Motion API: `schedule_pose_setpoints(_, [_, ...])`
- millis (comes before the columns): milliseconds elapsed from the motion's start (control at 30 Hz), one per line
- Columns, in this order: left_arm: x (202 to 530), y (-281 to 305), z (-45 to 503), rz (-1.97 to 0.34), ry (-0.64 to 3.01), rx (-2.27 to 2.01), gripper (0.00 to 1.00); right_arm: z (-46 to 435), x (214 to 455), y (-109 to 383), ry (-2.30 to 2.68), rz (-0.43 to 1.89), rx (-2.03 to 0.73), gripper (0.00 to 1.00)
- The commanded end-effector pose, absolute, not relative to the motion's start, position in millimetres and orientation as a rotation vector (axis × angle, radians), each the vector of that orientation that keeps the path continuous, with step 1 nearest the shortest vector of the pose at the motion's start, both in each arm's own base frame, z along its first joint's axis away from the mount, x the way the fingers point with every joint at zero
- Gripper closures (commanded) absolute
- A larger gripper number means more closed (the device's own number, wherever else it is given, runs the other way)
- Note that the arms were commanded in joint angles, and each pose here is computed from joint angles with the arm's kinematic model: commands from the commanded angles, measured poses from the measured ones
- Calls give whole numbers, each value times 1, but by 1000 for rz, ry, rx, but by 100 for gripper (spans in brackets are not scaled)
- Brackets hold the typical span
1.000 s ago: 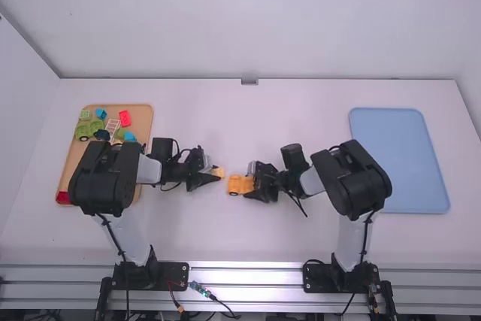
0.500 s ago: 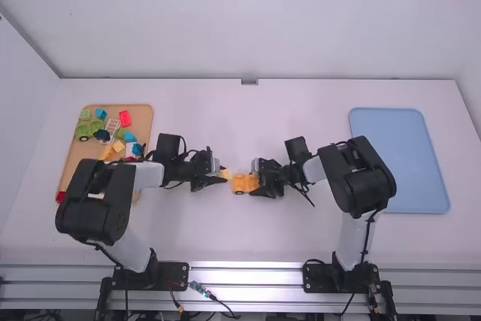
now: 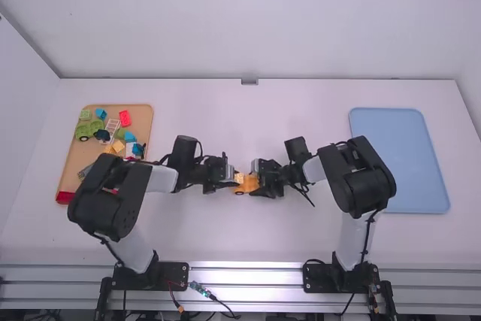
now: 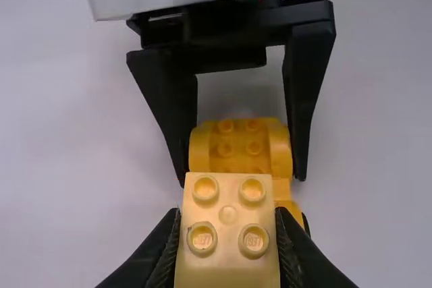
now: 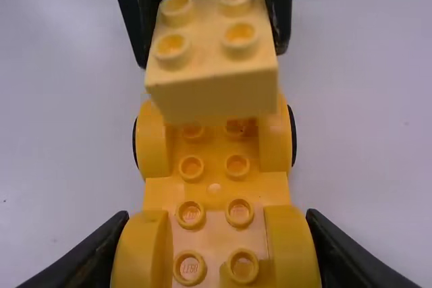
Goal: Assemble lego blocks to make yellow taxi
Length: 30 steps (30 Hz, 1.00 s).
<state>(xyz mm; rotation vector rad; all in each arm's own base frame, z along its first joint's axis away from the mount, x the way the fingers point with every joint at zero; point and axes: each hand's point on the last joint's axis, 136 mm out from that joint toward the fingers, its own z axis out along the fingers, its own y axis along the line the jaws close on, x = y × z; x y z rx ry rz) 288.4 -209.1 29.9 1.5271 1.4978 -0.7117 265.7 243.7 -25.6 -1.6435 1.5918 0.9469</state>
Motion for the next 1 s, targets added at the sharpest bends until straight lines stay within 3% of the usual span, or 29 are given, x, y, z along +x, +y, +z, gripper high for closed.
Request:
schedule_pose_setpoints(0, [283,-210,21,-760,1539,1502,98,-34,264,241,1638,942,-1642,56])
schedule_pose_setpoints(967, [274,-219,11,-853,1527,1495,98,-35,265,241,1679,948,-1620,54])
